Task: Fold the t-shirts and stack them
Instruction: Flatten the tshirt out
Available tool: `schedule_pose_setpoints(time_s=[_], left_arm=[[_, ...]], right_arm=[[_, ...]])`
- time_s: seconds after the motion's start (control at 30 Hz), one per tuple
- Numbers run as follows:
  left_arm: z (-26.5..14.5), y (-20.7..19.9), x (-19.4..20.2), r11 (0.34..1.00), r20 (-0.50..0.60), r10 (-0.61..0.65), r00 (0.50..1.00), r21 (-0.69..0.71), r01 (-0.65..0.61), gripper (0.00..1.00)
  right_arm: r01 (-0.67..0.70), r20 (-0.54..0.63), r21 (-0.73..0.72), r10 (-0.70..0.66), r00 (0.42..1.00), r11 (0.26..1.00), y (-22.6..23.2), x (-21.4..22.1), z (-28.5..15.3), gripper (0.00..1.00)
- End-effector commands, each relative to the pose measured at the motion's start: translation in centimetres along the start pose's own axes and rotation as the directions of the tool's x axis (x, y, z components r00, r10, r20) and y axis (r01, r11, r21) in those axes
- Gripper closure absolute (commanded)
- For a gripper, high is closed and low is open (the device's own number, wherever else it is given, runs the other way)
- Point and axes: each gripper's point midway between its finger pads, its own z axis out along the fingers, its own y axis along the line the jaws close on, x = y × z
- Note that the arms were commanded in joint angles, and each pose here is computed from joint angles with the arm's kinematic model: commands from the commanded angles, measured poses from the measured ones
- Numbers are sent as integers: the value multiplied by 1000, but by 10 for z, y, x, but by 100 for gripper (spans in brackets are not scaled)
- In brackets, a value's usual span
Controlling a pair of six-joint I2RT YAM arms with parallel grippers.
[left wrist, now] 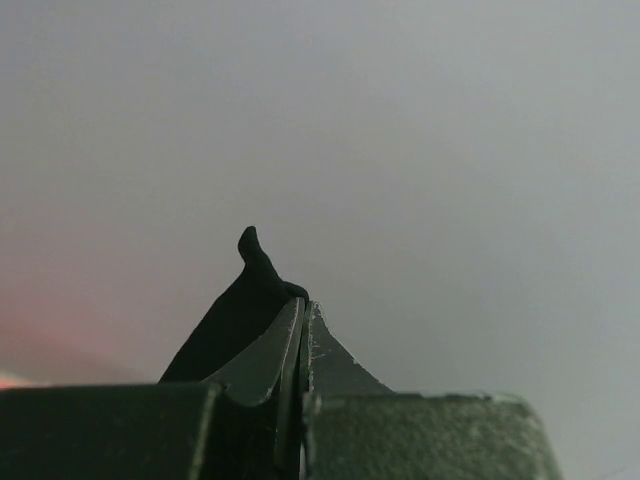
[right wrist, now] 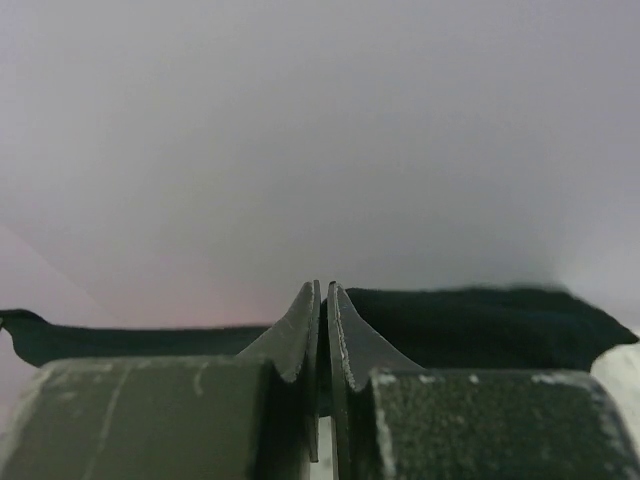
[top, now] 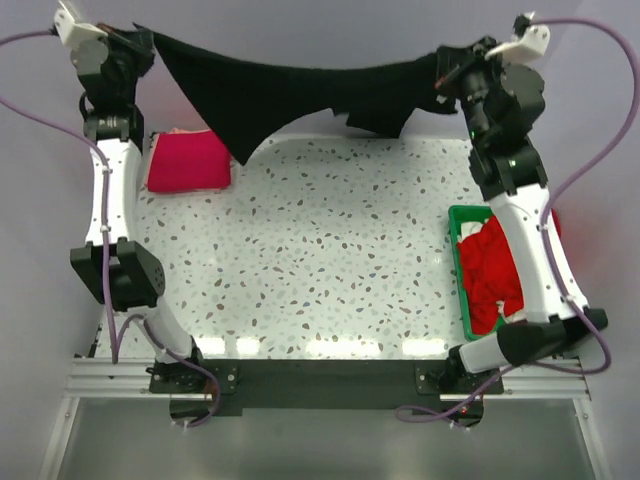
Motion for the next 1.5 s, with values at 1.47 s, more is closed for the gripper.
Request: schedule_pose_setpoints(time_s=[1.47], left_arm=[[-416,301,255,504,-413,-252,875,-828,-245,100]], right_arm=[[384,-819,468,228,526,796,-239,361,-301,65]])
